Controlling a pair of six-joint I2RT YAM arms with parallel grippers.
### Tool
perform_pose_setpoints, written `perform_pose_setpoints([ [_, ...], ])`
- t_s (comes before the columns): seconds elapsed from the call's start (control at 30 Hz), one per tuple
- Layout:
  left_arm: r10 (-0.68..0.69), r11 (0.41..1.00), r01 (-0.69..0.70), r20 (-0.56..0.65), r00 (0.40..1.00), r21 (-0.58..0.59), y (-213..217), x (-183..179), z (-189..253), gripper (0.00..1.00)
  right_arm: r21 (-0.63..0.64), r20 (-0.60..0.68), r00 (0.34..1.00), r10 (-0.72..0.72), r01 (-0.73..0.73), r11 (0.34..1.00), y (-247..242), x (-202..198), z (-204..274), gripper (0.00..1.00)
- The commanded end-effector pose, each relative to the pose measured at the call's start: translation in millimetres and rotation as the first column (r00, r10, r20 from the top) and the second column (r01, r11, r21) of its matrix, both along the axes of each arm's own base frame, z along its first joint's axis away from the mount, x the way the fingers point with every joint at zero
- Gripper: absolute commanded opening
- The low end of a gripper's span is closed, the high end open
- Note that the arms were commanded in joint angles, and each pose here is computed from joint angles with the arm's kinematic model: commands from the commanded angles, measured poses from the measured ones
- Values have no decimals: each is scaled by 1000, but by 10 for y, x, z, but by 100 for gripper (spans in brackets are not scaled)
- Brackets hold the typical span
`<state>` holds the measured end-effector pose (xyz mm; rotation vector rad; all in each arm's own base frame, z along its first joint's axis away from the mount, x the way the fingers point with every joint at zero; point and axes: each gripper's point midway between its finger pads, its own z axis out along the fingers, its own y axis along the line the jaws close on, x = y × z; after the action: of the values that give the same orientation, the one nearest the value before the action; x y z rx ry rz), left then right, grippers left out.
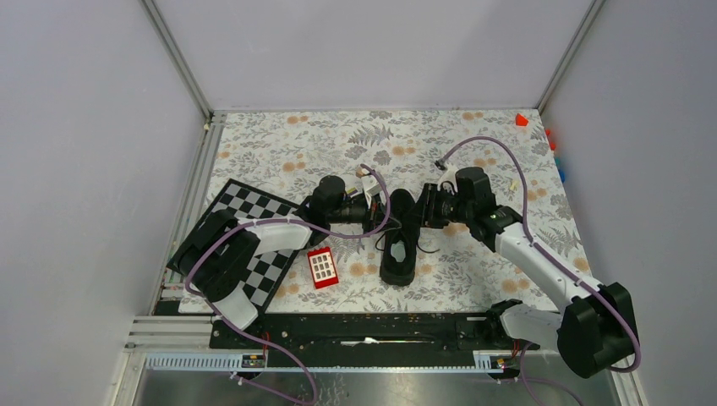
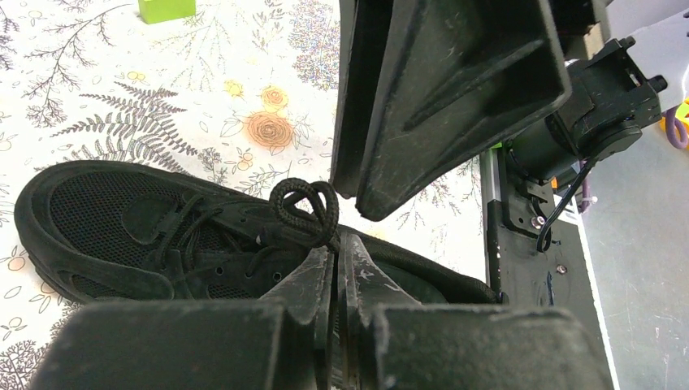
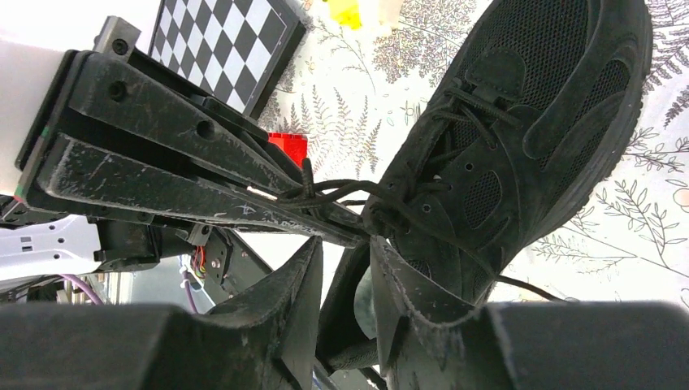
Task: Tie the shoes
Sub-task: Wrap the shoelace around the shoelace.
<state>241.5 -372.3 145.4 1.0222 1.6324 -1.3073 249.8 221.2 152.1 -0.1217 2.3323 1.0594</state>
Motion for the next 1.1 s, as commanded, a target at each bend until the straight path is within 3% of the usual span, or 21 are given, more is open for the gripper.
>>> perform_pose_setpoints([
  [0.0,-2,997,9,91,996,-77,-100,99,299,0,-3,67,997,40,-39,999,12,-8,268,34],
  [0.33,32,997,-22,118,993,-80,-56,128,331,0,-40,123,992,-37,42,998,-142,162,361,41],
  [0.43,30,997,-21,123,992,-76,-48,122,333,0,-46,139,990,-31,38,998,-139,241,413,47],
  [0.63,27,998,-20,129,991,-60,-20,101,304,0,-23,169,985,-10,15,1000,-102,391,603,48],
  [1.07,25,998,-17,126,992,-61,-20,97,314,0,37,34,987,156,-158,987,163,365,407,49],
])
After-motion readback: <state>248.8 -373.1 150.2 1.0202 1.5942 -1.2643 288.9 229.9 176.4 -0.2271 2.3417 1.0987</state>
